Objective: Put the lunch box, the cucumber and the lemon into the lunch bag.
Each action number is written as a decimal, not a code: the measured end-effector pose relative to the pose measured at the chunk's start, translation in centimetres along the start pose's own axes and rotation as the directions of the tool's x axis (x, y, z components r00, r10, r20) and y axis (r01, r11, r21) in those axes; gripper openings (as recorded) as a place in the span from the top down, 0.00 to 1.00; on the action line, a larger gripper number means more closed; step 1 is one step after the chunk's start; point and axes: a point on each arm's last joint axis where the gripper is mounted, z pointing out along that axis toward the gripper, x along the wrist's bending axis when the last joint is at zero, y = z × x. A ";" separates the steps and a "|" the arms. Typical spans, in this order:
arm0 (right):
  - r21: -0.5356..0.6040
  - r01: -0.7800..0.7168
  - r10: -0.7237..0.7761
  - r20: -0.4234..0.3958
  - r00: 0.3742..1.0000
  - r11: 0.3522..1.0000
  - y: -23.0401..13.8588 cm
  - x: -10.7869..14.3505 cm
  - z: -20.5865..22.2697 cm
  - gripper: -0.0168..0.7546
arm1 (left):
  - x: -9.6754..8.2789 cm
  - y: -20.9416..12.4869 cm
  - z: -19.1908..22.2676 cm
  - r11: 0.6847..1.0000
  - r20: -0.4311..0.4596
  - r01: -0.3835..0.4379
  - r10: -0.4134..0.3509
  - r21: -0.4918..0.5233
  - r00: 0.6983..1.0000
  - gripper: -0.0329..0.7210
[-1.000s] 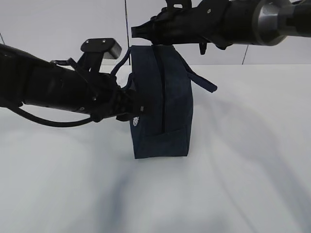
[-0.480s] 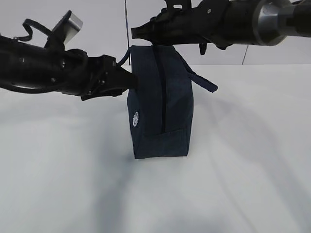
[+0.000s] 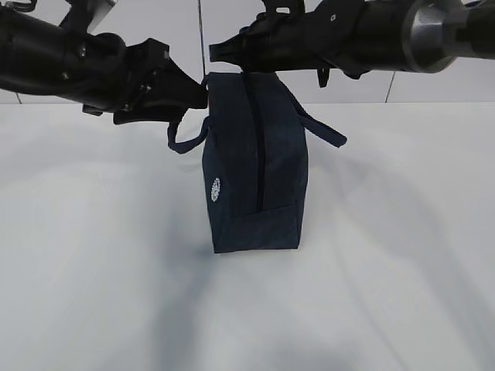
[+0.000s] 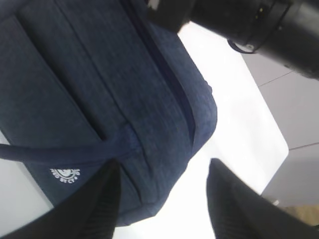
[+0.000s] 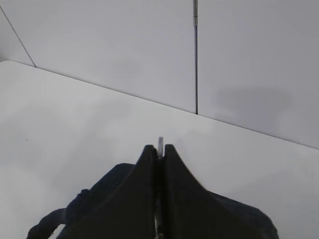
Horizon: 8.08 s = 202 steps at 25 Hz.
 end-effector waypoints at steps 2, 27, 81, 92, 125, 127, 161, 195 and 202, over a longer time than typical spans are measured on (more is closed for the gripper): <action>0.000 0.000 0.000 0.000 1.000 1.000 0.0 0.0 0.0 0.98 | -0.1 0.7 -0.3 1.000 -0.009 -0.012 0.012 -0.002 1.000 0.42; 0.000 0.003 -0.003 0.000 1.000 1.000 0.0 0.0 0.0 0.98 | 4.2 3.7 6.4 0.974 -0.026 -0.035 0.042 0.222 0.999 0.62; 0.014 -0.060 0.060 0.043 0.997 0.998 -1.8 -3.8 4.2 0.98 | 2.1 4.1 6.1 0.857 -0.037 -0.186 0.232 0.481 0.972 0.96; 0.070 -0.056 0.058 -0.017 0.998 0.996 -1.3 -3.5 3.9 0.98 | 2.9 4.7 5.2 0.889 -0.070 -0.037 0.077 0.456 0.995 0.52; 0.127 -0.111 0.122 -0.081 0.989 0.986 -1.1 -2.9 3.5 0.98 | 5.6 8.3 8.1 0.948 -0.107 0.000 0.036 0.318 0.994 0.96; 0.126 -0.120 0.131 -0.082 0.988 0.985 -1.1 -2.8 3.5 0.98 | 5.6 8.2 8.1 0.945 -0.109 -0.002 0.040 0.327 0.993 0.96; 0.202 -0.230 0.251 -0.080 0.965 0.952 -2.4 -6.1 3.6 0.98 | 2.2 7.5 8.1 0.902 0.038 -0.190 0.190 0.389 0.981 0.97; 0.323 -0.070 0.116 -0.127 0.985 0.944 -3.2 -6.3 4.2 0.97 | 3.2 7.3 7.5 0.869 -0.020 -0.225 0.260 0.441 0.965 0.97; 0.316 0.021 0.035 -0.170 0.985 0.948 -0.7 -6.0 3.4 0.67 | 7.0 7.3 7.6 0.876 -0.076 -0.156 0.213 0.457 0.974 0.97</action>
